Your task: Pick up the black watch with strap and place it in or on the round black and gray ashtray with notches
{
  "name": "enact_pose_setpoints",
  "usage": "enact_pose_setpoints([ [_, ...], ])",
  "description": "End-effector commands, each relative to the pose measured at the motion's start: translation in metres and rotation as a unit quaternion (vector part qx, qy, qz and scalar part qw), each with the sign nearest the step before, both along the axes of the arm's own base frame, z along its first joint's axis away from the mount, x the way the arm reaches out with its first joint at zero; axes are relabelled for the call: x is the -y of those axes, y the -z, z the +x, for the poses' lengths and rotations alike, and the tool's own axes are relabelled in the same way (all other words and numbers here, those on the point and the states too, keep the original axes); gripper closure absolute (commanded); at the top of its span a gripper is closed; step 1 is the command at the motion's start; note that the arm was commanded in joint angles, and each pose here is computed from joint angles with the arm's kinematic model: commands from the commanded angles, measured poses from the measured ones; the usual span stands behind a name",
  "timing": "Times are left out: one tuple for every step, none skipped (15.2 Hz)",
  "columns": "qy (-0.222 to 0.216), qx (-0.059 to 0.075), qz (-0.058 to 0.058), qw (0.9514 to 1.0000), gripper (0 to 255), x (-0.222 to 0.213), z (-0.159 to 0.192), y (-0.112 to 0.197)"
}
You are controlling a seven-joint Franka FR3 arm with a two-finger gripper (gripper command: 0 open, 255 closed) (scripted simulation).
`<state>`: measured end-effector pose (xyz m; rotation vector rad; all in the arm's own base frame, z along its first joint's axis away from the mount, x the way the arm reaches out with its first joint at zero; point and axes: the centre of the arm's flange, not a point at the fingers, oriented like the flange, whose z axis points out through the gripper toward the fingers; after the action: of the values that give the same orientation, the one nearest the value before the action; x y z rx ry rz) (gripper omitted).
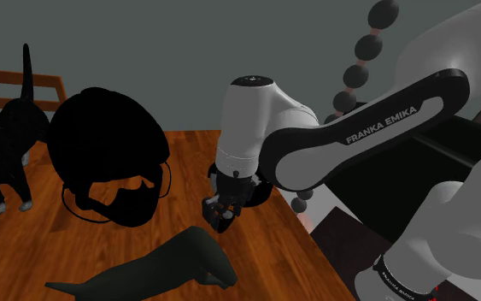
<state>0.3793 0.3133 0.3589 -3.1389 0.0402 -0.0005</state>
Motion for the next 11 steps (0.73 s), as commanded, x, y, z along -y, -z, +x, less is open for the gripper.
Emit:
enact_pose_setpoints([
  [0.000, 0.000, 0.000, 1.0000, 255, 0.000, 0.000, 0.000],
  [0.000, 0.000, 0.000, 1.0000, 255, 0.000, 0.000, 0.000],
  [0.000, 0.000, 0.000, 1.0000, 255, 0.000, 0.000, 0.000],
  [0.000, 0.000, 0.000, 1.0000, 255, 0.000, 0.000, 0.000],
  [0.000, 0.000, 0.000, 1.0000, 255, 0.000, 0.000, 0.000],
  [0.000, 0.000, 0.000, 1.0000, 255, 0.000, 0.000, 0.000],
  [0.000, 0.000, 0.000, 1.0000, 255, 0.000, 0.000, 0.000],
  [0.000, 0.000, 0.000, 1.0000, 255, 0.000, 0.000, 0.000],
  [0.000, 0.000, 0.000, 1.0000, 255, 0.000, 0.000, -0.005],
  [0.000, 0.000, 0.000, 1.0000, 255, 0.000, 0.000, -0.010],
  [0.000, 0.000, 0.000, 1.0000, 255, 0.000, 0.000, -0.015],
])
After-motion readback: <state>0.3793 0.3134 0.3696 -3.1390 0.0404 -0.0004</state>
